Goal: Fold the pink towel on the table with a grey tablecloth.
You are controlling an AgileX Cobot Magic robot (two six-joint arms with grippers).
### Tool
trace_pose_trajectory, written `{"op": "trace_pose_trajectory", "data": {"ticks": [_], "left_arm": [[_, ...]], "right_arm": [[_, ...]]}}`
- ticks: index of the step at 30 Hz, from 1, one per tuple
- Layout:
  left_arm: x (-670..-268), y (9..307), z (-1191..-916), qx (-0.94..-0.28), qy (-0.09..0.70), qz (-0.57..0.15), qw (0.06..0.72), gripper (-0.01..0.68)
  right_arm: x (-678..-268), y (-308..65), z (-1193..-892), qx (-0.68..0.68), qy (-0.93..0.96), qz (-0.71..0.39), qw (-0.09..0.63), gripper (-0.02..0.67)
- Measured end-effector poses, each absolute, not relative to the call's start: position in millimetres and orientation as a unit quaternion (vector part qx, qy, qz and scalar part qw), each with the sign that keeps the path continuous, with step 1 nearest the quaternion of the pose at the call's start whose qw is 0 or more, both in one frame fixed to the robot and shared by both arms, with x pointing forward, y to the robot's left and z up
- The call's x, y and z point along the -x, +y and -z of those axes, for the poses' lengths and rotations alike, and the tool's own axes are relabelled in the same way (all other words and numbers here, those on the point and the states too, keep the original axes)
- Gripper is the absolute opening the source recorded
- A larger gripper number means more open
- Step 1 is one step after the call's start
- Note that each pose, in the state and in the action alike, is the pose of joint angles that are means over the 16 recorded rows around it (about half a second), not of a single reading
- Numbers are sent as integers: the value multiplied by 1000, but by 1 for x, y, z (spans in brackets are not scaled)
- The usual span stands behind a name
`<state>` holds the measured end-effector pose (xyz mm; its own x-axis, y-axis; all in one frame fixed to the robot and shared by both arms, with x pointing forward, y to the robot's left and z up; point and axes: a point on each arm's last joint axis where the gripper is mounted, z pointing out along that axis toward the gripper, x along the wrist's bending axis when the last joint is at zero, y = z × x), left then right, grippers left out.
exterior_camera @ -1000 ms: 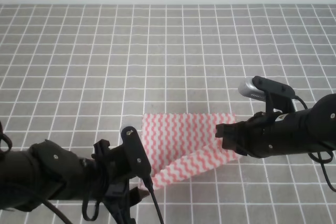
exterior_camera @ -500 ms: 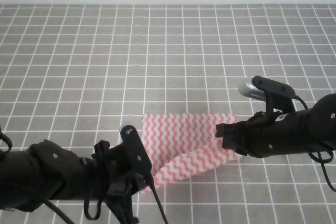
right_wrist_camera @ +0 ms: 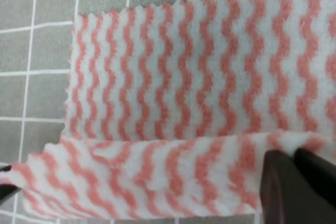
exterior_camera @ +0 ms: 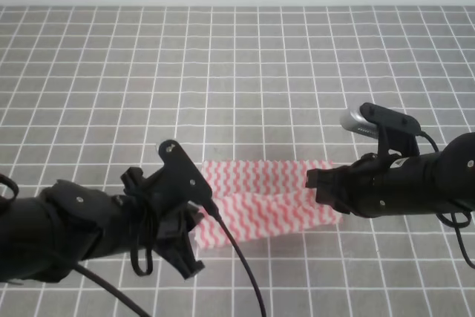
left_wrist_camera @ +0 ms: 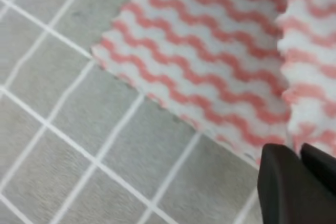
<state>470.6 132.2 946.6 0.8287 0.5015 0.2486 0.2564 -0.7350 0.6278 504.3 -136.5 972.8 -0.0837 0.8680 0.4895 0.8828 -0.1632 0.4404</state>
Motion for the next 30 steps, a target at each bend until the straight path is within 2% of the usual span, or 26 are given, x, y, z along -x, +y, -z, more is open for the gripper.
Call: {"op": "trace_pose_trajectory", "data": {"ticks": [16, 30], "left_arm": [[-494, 121, -947, -904, 211, -231, 292, -2], [-502, 119, -942, -907, 201, -245, 277, -2]], "right_arm": [[-510, -146, -975, 690, -628, 359, 2, -15], [-515, -147, -965, 703, -620, 349, 2, -15]]}}
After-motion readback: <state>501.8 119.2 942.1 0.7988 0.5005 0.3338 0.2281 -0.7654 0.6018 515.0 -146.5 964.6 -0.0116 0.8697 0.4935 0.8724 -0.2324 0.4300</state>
